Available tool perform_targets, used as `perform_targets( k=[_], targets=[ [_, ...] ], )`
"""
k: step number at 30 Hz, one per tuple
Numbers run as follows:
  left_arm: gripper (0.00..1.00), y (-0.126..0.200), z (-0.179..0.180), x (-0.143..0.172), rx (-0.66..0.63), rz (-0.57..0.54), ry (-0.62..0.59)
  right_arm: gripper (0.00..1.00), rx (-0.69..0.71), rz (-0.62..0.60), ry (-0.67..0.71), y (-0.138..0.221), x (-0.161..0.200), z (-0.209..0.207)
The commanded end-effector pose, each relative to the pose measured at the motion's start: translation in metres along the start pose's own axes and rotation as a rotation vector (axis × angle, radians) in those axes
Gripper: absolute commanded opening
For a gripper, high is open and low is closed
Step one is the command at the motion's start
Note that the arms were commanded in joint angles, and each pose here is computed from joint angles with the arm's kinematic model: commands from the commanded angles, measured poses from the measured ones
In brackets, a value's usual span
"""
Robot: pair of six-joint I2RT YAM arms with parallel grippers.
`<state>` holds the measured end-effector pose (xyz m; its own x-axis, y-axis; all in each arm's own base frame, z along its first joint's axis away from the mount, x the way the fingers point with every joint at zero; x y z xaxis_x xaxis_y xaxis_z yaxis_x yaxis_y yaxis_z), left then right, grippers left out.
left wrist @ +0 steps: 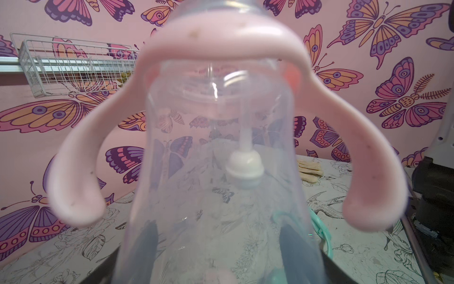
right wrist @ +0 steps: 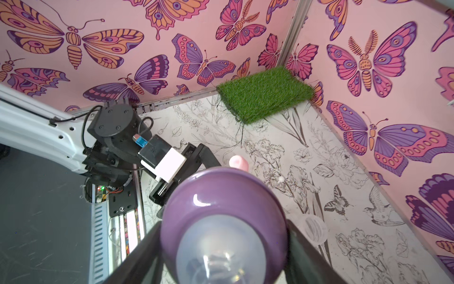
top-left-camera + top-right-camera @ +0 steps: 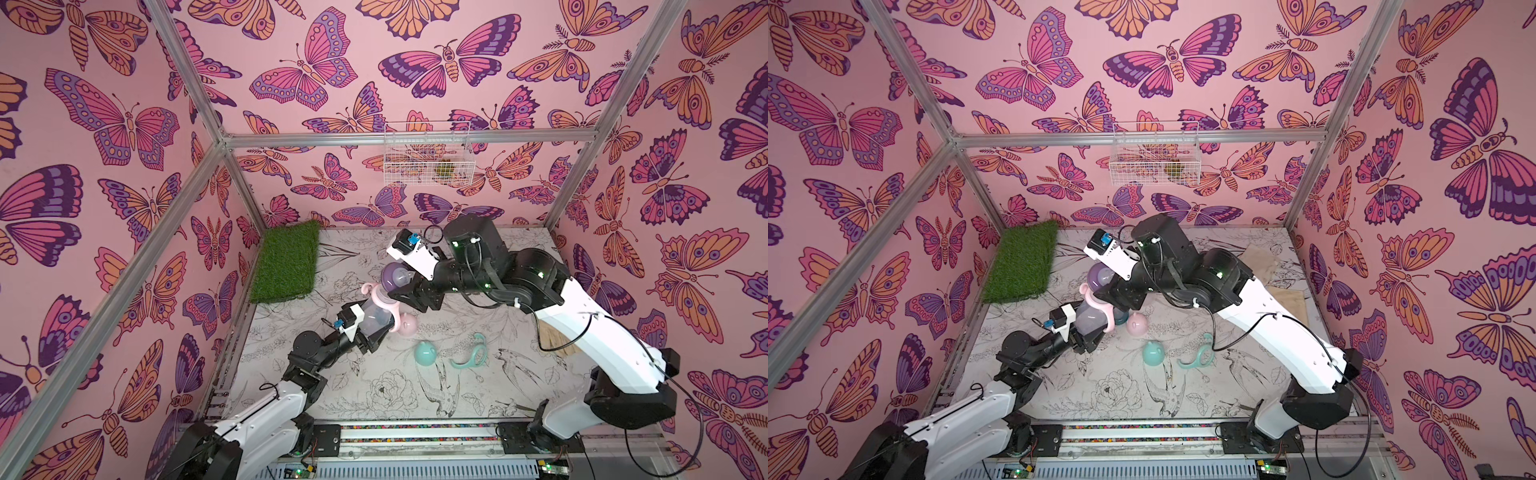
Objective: Assemble the baby bottles
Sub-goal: Close the nipple on the baby bottle.
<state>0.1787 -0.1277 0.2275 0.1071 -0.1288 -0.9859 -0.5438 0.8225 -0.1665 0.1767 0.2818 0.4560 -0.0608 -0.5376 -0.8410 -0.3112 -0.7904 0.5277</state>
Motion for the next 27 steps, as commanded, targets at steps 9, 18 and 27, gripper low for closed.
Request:
perform_targets(
  k=[9,18,27],
  targets=[
    [0.0,0.002,-0.007,-0.003,0.082,-0.012,-0.029,0.41,-0.198,0.06,-0.089,0.008,0.015,-0.003],
    [0.0,0.002,-0.009,-0.004,0.106,-0.007,-0.027,0.41,-0.249,0.135,-0.124,-0.017,0.024,-0.014],
    [0.0,0.0,-0.01,-0.005,0.119,0.0,-0.024,0.41,-0.258,0.144,-0.143,-0.025,0.026,-0.019]
  ],
)
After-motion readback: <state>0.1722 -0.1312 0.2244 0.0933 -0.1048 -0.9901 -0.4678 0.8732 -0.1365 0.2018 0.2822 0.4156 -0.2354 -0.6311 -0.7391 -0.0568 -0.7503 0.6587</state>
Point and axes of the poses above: each gripper's point midway between its finger pads, its own y axis back along the fingers, its own z axis along the line the jaws close on, x = y × z, the point moved 10 cm from there along y, back along the fingers, and after that the axes turned 6 degrees about y, right-handed, at the moved point
